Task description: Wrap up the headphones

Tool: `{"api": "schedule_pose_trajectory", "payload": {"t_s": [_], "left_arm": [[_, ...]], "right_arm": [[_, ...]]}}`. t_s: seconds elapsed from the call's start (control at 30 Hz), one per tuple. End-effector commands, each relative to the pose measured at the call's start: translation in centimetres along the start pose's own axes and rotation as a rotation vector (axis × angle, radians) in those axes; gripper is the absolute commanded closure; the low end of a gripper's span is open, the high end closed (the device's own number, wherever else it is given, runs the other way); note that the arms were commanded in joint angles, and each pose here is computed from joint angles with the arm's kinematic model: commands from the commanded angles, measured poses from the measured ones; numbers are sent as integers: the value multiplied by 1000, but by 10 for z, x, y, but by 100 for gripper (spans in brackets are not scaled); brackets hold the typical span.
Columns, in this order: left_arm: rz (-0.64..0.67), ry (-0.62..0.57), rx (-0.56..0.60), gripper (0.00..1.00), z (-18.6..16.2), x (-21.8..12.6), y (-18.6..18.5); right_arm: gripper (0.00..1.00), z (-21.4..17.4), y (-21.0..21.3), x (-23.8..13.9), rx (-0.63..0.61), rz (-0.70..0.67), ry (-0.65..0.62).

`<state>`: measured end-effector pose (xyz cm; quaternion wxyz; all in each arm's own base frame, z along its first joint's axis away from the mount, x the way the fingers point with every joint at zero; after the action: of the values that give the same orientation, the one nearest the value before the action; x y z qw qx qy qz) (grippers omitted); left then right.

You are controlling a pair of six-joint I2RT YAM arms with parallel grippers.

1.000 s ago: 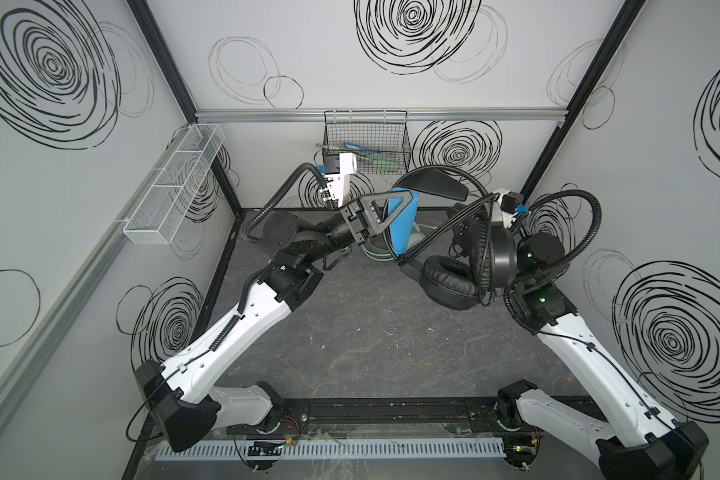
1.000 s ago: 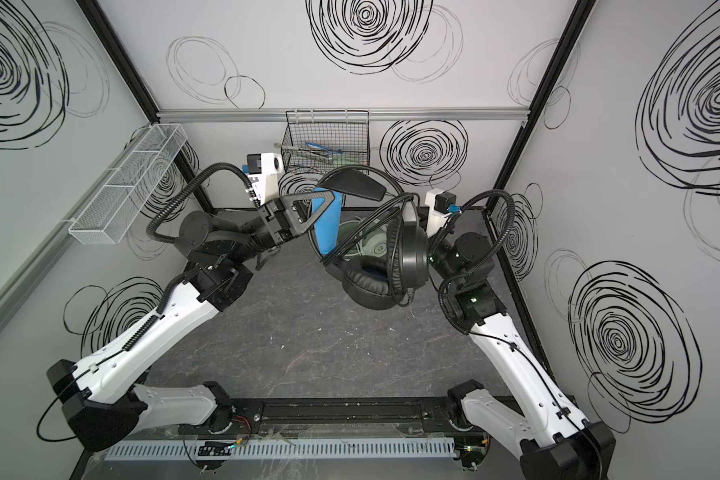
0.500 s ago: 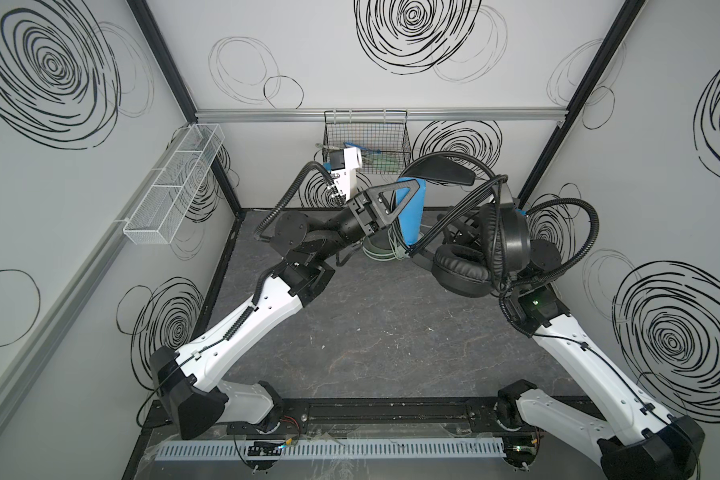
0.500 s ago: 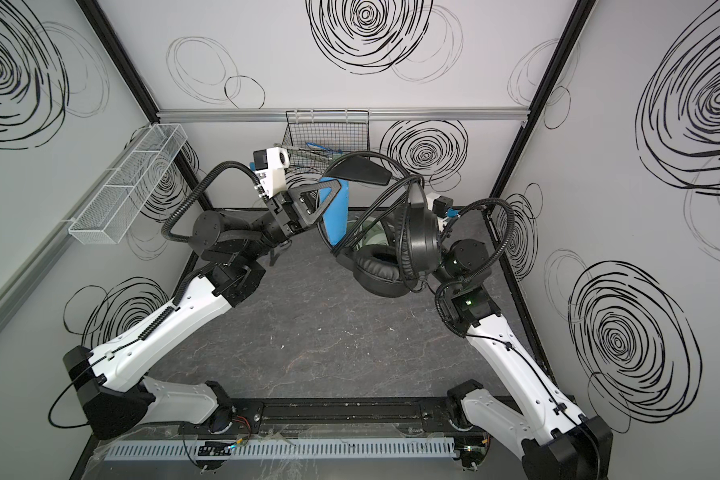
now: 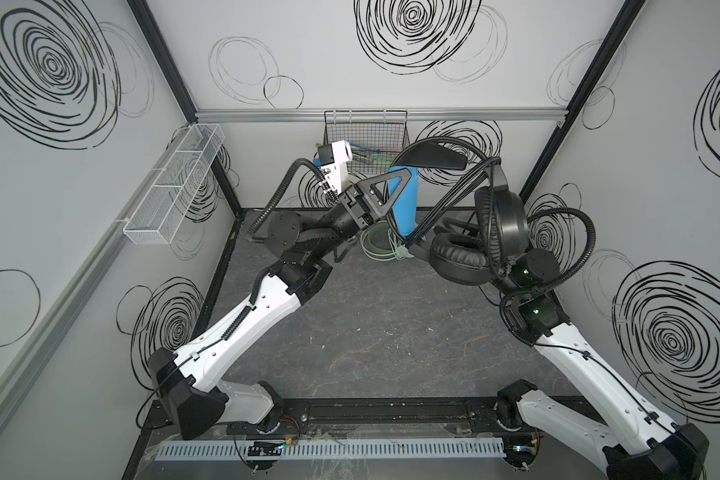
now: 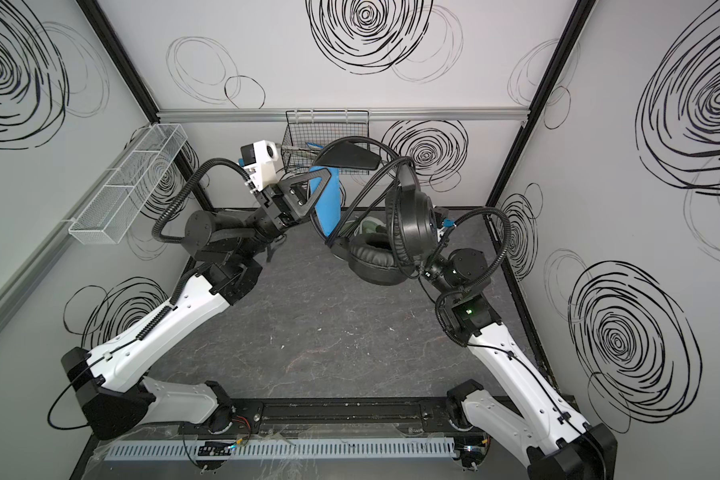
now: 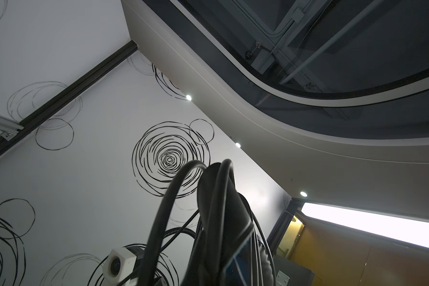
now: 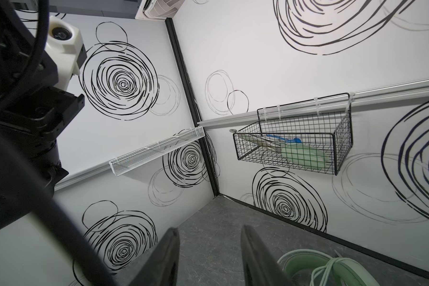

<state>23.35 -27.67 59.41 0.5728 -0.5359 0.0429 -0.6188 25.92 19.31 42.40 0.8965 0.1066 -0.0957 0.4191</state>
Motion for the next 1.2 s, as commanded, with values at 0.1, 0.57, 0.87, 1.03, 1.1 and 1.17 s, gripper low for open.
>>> {"api": "schedule_pose_trajectory", "payload": {"t_s": [0.1, 0.57, 0.87, 1.03, 1.1, 1.17], "left_arm": [[-159, -81, 42, 100, 19, -4, -51], [-167, -101, 43, 100, 22, -6, -55], [-157, -122, 45, 100, 27, -8, -55], [-153, -136, 45, 100, 29, -9, -53], [-155, -148, 41, 100, 31, -12, -53], [-159, -165, 39, 100, 34, -15, -53]], "right_arm": [[48, -15, 11, -8, -7, 34, 39], [46, -26, 17, -12, -14, 50, 71], [40, -33, 26, -19, -6, 72, 86], [51, -31, 25, -23, -21, 50, 76], [58, -32, 24, -24, -24, 43, 77], [63, -33, 24, -25, -21, 40, 84]]}}
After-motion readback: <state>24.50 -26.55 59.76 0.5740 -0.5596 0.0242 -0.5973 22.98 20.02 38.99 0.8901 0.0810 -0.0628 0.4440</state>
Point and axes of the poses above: each gripper's point midway between its finger pads, its own x axis out along the fingers, its own y axis along the line the jaws close on, z = x × y, the point moved 2 cm from there along -x, back along the fingers, and after that the axes turned 9 degrees about -x, right-handed, at the moved point
